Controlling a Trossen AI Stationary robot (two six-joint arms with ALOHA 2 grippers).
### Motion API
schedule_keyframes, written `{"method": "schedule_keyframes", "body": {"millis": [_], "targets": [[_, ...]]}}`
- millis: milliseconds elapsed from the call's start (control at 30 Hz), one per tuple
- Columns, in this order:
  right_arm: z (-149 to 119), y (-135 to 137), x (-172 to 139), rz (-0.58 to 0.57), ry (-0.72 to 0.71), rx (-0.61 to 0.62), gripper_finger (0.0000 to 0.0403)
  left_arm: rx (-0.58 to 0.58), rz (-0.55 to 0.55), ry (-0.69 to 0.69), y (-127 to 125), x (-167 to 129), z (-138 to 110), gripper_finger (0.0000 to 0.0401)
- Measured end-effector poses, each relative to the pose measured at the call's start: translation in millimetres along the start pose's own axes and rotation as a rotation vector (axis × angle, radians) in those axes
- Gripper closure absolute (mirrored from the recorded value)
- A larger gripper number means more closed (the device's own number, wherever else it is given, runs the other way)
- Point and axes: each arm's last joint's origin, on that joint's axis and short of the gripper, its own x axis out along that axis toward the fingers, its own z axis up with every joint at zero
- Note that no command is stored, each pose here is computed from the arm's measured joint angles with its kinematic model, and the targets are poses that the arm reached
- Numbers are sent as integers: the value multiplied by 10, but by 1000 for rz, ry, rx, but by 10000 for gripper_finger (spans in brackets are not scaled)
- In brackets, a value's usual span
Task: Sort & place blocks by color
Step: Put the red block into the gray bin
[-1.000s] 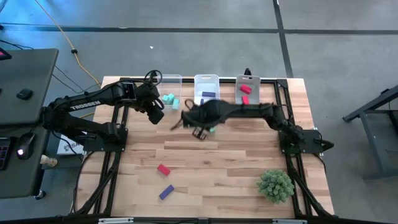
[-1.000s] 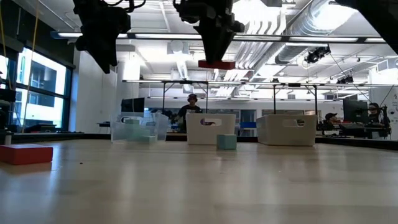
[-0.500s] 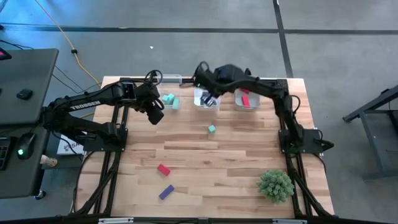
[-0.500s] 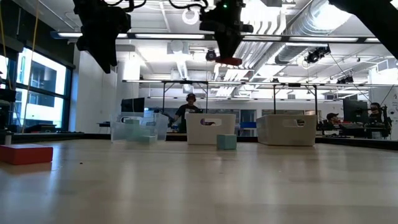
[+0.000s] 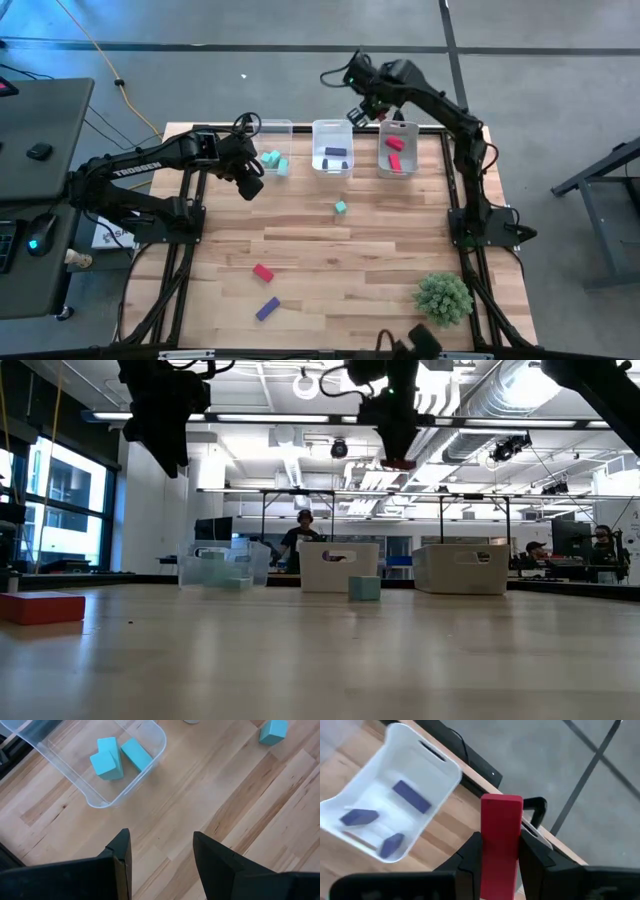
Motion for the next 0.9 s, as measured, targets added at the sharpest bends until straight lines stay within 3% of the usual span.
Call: {"method": "schedule_keyframes", "body": {"millis": [200, 467, 900], "targets": [[-24, -201, 311, 15, 124, -24, 331, -26, 0, 0, 0, 0, 0, 270], [-350, -326, 586, -46, 294, -56, 331, -53, -2, -4, -2, 0, 4, 270], [-845, -310, 1078, 64, 305, 30, 331, -55, -3, -6, -3, 0, 6, 270]]}}
